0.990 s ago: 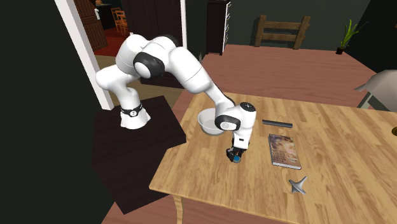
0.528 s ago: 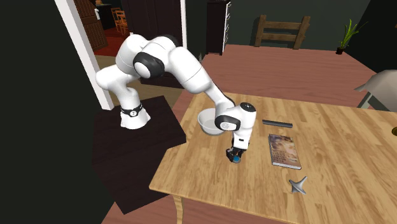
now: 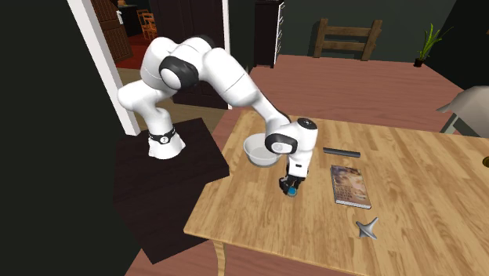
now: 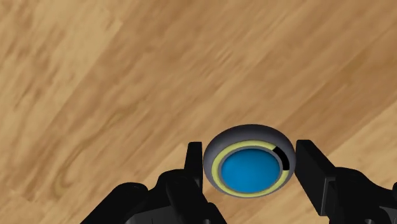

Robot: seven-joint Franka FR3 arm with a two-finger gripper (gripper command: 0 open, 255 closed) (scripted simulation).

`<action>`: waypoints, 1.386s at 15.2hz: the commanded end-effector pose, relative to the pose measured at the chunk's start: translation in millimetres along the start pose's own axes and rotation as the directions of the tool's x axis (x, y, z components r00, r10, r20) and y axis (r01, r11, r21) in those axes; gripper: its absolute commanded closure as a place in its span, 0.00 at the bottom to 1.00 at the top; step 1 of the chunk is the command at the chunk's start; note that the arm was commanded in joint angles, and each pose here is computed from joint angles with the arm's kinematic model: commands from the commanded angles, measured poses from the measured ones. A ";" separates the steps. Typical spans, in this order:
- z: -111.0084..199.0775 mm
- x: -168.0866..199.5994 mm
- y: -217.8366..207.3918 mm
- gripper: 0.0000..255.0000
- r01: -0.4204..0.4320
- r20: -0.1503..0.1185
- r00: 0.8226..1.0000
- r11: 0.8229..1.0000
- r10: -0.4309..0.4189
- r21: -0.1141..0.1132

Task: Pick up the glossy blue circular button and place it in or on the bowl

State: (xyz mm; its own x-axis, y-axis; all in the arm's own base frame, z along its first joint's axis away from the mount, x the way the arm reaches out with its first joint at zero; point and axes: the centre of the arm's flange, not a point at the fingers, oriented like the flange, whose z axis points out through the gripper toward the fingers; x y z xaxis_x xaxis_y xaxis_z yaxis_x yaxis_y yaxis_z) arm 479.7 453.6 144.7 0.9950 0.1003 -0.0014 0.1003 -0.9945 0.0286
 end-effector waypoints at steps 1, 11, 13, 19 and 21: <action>-10.4 -0.1 0.5 1.00 0.000 0.000 1.000 1.000 0.000 0.000; -63.2 -0.2 2.0 1.00 0.000 0.000 1.000 1.000 0.000 0.000; -73.7 -0.2 2.3 1.00 0.000 0.000 1.000 1.000 0.000 0.000; -105.4 -0.2 3.2 1.00 0.000 0.000 1.000 1.000 0.000 0.000; -115.9 -0.3 3.5 1.00 0.000 0.000 1.000 1.000 0.000 0.000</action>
State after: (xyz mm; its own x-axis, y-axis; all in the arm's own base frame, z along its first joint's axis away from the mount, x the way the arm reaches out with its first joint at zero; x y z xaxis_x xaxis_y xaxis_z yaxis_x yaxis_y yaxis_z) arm 479.1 453.5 255.1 0.9950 0.1002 -0.0013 0.1002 -0.9946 0.0286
